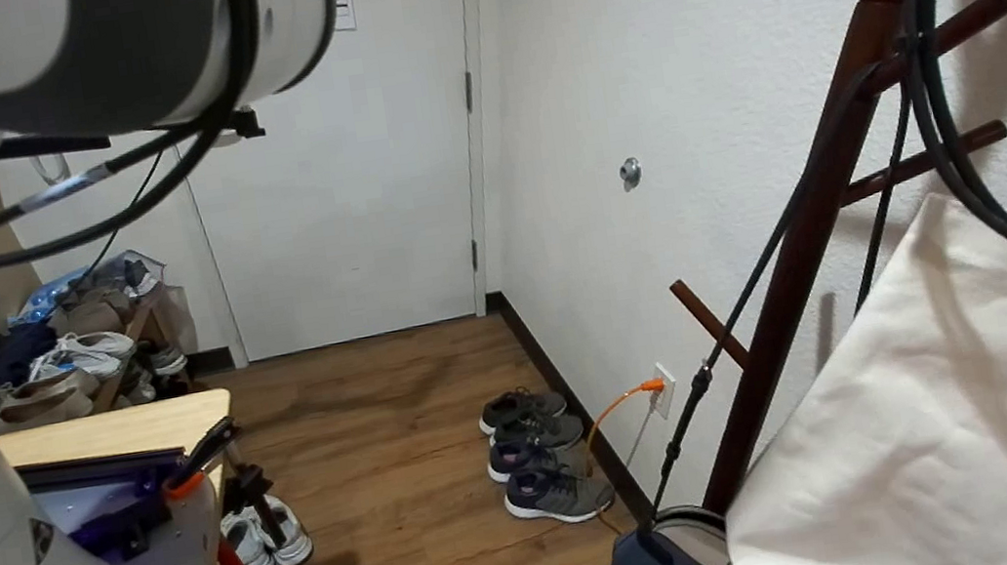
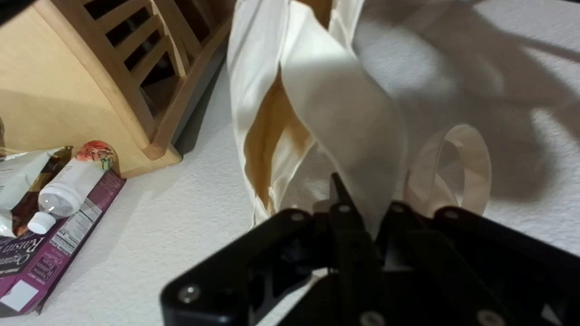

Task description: Hang the tote bag on the hanging rack

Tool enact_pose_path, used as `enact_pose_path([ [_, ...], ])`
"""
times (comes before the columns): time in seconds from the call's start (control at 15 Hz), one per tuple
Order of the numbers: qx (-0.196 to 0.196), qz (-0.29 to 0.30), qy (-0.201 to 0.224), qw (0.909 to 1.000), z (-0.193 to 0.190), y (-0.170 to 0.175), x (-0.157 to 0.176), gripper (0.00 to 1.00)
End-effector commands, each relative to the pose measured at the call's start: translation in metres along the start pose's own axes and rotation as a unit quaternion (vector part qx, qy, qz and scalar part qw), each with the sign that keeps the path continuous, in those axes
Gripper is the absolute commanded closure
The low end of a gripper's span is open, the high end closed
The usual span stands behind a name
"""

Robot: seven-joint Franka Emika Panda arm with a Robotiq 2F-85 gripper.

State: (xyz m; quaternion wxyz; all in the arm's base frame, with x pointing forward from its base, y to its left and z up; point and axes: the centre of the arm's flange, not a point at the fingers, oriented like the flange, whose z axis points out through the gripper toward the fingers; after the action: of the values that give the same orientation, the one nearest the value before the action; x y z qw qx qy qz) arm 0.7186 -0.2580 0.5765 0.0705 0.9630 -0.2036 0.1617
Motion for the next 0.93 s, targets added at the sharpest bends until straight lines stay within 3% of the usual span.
enact_pose_path([
  [0.0, 0.019, 0.001, 0.033, 0.9993, -0.044, 0.000, 0.018, 0.99],
  [0.4, 0.011, 0.002, 0.040, 0.9991, -0.066, 0.019, 0.009, 0.99],
  [0.67, 0.033, -0.021, 0.040, 0.9984, -0.079, 0.020, -0.013, 0.99],
  [0.87, 0.062, -0.070, 0.046, 0.9946, -0.096, 0.008, -0.034, 0.99],
])
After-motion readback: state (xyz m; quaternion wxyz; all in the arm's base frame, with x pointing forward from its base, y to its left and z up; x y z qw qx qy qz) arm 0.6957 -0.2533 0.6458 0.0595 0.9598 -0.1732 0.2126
